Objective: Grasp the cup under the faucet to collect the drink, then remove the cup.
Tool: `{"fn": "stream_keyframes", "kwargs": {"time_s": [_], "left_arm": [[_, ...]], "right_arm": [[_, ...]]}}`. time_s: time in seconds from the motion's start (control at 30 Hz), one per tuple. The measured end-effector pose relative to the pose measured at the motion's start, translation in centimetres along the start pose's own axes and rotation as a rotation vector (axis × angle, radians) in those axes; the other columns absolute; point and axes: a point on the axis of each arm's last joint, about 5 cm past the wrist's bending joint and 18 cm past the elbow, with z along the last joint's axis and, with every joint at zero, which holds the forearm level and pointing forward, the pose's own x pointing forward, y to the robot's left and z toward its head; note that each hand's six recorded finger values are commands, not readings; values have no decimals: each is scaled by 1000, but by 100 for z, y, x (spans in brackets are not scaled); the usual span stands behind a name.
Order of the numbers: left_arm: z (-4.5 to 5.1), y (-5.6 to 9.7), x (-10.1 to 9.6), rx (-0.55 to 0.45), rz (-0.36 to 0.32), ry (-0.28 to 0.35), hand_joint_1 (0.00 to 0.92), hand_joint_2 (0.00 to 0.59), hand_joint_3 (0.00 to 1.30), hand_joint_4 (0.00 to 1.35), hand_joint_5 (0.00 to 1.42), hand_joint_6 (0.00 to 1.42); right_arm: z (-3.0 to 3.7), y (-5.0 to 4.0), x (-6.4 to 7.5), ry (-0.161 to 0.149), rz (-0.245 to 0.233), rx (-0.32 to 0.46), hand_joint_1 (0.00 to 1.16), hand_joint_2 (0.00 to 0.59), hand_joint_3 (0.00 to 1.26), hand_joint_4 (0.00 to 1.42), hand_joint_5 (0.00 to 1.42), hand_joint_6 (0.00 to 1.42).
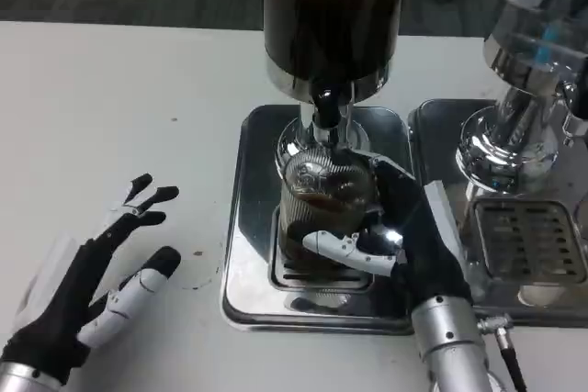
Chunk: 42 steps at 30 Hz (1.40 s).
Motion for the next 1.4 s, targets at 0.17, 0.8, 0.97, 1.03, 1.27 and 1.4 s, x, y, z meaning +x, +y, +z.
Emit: {"fn": "stream_keyframes", "kwargs": {"time_s": [0.17, 0.8, 0.97, 1.03, 1.27, 1.4], "left_arm": [[-4, -3, 2, -5, -6, 3, 0, 161, 210, 0, 220, 27], [1, -39, 41, -15, -27, -4, 0, 161, 210, 0, 220, 27], [12, -51, 74, 12, -50, -19, 0, 161, 210, 0, 220, 27], [14, -50, 82, 21, -61, -23, 0, 161, 210, 0, 220, 27], [21, -43, 110, 23, -59, -31, 0, 161, 201, 0, 177, 3], [22, -46, 112, 36, -49, -32, 0, 152, 103, 0, 57, 0]], "right_arm": [[-3, 0, -12, -2, -11, -9, 1037, 236, 433, 514, 587, 825], [75, -31, -58, -66, -62, -73, 1064, 228, 455, 554, 780, 1104], [59, -62, -90, -66, -65, -117, 1056, 216, 461, 563, 804, 1129], [58, -75, -98, -68, -67, -133, 1056, 215, 461, 563, 803, 1130], [43, -94, -142, -57, -69, -147, 1055, 208, 468, 570, 819, 1182], [54, -122, -186, -63, -74, -175, 1042, 213, 469, 579, 828, 1207]]}}
